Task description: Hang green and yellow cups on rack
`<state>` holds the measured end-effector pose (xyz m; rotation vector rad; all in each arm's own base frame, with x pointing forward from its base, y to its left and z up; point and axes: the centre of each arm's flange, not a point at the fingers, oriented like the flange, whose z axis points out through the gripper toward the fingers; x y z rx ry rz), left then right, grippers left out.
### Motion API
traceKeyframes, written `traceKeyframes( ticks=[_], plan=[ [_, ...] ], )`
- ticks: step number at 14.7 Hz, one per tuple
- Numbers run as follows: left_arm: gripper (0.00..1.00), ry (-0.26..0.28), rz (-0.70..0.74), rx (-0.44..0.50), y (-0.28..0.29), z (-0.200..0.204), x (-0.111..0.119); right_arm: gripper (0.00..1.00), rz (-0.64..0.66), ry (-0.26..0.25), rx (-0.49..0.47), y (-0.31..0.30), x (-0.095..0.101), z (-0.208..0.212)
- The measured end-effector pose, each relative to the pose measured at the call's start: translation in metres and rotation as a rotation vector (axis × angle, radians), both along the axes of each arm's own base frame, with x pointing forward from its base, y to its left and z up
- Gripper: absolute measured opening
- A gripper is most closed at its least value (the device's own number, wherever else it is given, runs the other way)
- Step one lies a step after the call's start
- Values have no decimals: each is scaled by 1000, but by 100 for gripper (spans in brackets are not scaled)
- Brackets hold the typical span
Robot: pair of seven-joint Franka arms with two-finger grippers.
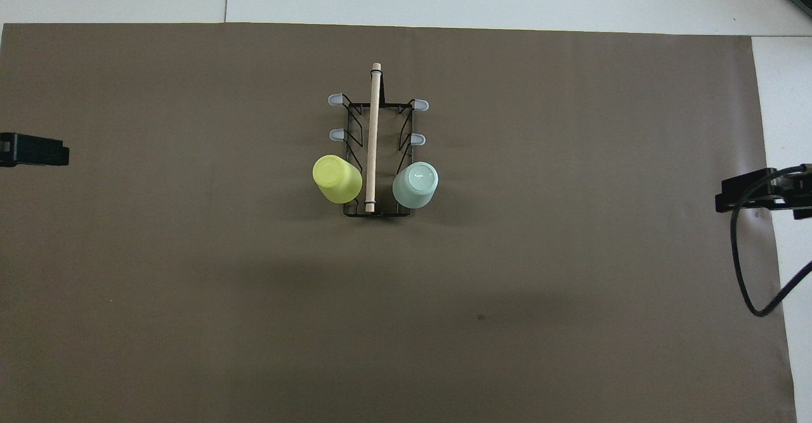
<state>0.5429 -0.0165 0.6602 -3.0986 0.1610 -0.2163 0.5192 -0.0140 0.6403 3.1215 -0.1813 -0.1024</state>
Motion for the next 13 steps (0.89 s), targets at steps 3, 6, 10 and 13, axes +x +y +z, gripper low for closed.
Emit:
traceKeyframes(
  ticks=[3, 6, 10, 13],
  plan=[
    [100, 51, -19, 3, -8, 16, 8, 100, 0, 0, 0, 0, 0, 0],
    [100, 63, -53, 5, -27, 23, 5, 100, 0, 0, 0, 0, 0, 0],
    [100, 80, -62, 6, -33, 26, -1, 100, 1, -1, 0, 0, 0, 0],
    [100, 87, -53, 6, -32, 25, -2, 100, 1, -2, 0, 0, 0, 0]
  ],
)
